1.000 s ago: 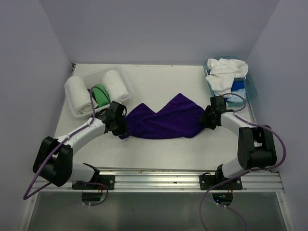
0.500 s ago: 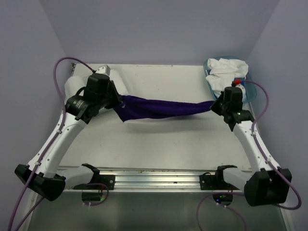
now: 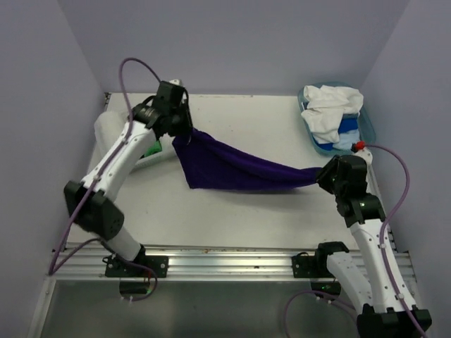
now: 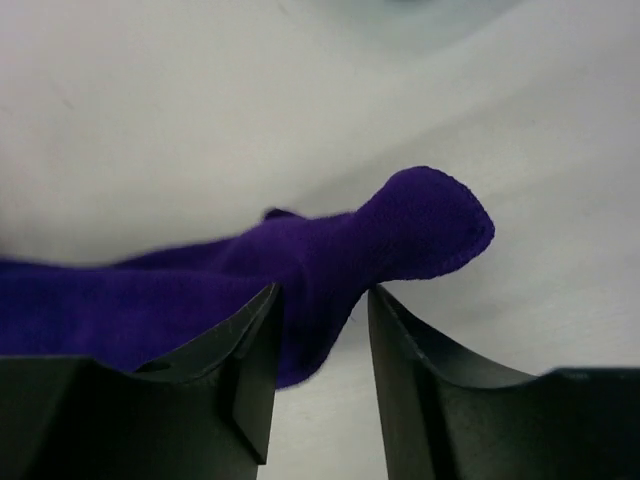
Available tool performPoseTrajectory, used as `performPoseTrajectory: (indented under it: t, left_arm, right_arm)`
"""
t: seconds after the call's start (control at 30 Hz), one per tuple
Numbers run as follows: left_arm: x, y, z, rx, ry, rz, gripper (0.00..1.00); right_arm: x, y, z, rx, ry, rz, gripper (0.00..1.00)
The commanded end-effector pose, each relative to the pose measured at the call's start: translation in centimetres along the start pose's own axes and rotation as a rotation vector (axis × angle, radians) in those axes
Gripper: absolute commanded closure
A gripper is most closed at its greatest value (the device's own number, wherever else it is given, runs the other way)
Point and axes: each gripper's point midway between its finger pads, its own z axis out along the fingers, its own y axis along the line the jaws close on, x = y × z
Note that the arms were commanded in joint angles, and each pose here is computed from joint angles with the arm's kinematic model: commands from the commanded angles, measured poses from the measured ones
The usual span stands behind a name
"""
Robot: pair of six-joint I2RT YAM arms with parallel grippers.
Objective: Roll the towels
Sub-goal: Flatten the towel
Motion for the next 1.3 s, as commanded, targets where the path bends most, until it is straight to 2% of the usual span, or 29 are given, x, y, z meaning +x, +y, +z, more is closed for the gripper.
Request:
performPoseTrajectory:
  t: [0.0,0.03,0.1,0.2,0.3,0.33,0.4,0.43,0.53,0.8,0.83,1.07,1.13,1.27]
  left_arm:
    - [-0.3,1.7,8.3,-0.125,0.089,0.041,0.42]
    - [-0.9,1.3,7.8,-0.133,0.101,0.042,0.35]
    - [-1.1,0.9,6.9,-0.126,0.090,0.051,0.27]
    - [0.9,1.6,5.5,-0.137,0.078,0.049,0.27]
    - [5.0,3.1,2.5,-0.126,0.084,-0.009,0.31]
    - [8.9,4.7,3.1,-0.145,0.160,-0.014,0.32]
    - [11.3,6.0,2.3,-0.146,0.177,-0.047,0.35]
    - [14.2,7.9,2.8,-0.192,0.217,-0.070,0.35]
    - [17.1,10.4,3.5,-0.226,0.248,-0.103,0.36]
    - [17.7,13.7,8.7,-0.257,0.248,-0.156,0.38]
    - [17.0,13.4,9.4,-0.239,0.226,-0.165,0.40]
    - [17.4,11.9,12.2,-0.147,0.273,-0.163,0.48]
    - [18.0,11.6,12.5,-0.128,0.295,-0.169,0.55]
    - [18.6,11.8,12.6,-0.130,0.317,-0.166,0.89]
  right_arm:
    - [6.0,-2.6,1.4,0.069,0.187,-0.004,0.52]
    - [7.2,-3.3,1.7,0.084,0.220,-0.007,0.46]
    - [7.6,-4.1,1.6,0.113,0.223,-0.018,0.40]
    - [7.1,-4.4,1.8,0.125,0.191,-0.038,0.39]
    - [6.8,-4.2,2.4,0.127,0.195,-0.051,0.40]
    - [7.0,-4.0,2.7,0.124,0.204,-0.054,0.40]
    - [7.2,-3.8,3.4,0.120,0.221,-0.055,0.41]
    - [7.3,-3.5,3.5,0.107,0.228,-0.054,0.42]
    - [7.3,-3.1,3.9,0.095,0.235,-0.055,0.43]
    - [7.5,-3.4,3.6,0.100,0.251,-0.074,0.44]
    - [7.5,-3.4,3.5,0.100,0.248,-0.074,0.44]
    - [7.4,-3.5,3.3,0.111,0.253,-0.076,0.43]
    - [7.5,-3.7,3.4,0.119,0.253,-0.075,0.43]
    - [8.4,-4.0,3.8,0.133,0.282,-0.068,0.42]
